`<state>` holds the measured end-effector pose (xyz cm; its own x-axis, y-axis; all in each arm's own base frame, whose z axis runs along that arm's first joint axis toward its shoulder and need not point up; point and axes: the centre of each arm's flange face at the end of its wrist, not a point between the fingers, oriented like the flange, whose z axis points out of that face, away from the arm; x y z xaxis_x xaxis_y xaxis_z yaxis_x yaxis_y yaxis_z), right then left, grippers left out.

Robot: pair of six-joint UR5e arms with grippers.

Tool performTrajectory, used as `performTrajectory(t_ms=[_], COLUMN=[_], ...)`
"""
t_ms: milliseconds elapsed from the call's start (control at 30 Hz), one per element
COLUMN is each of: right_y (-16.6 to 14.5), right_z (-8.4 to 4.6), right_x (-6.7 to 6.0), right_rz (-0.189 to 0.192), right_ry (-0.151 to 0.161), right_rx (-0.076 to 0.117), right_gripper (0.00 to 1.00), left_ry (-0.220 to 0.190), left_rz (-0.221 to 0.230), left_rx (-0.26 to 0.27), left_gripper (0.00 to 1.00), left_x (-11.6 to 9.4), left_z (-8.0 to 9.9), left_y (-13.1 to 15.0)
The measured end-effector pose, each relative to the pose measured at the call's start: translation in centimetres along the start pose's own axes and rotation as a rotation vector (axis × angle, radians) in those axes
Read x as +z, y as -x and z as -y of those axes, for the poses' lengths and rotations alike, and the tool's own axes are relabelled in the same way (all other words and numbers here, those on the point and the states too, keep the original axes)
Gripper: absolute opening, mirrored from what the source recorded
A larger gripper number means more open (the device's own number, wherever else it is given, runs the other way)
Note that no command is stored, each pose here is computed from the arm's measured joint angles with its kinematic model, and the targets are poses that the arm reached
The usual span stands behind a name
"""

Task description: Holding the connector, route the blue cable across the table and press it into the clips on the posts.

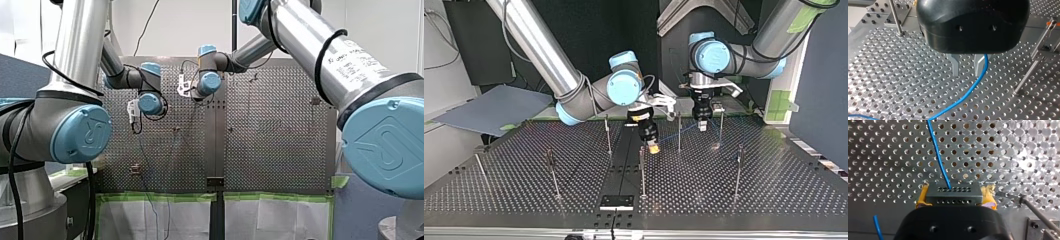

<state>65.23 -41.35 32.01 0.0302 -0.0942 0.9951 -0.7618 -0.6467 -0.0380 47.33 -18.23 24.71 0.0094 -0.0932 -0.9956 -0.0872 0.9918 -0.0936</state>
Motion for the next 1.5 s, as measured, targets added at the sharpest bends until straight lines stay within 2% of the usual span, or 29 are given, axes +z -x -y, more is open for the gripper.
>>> performTrajectory(t_ms=[1500], right_y=[1.04], right_z=[-0.17], right_x=[-0.2], right_rz=[0.022], right_ry=[0.003], right_rx=[-0.003], right_gripper=[0.0], left_ry=[0.0], left_rz=[0.0], left_rx=[0.0], left_gripper=[0.33], left_x=[0.0], left_z=[0.0], left_y=[0.0])
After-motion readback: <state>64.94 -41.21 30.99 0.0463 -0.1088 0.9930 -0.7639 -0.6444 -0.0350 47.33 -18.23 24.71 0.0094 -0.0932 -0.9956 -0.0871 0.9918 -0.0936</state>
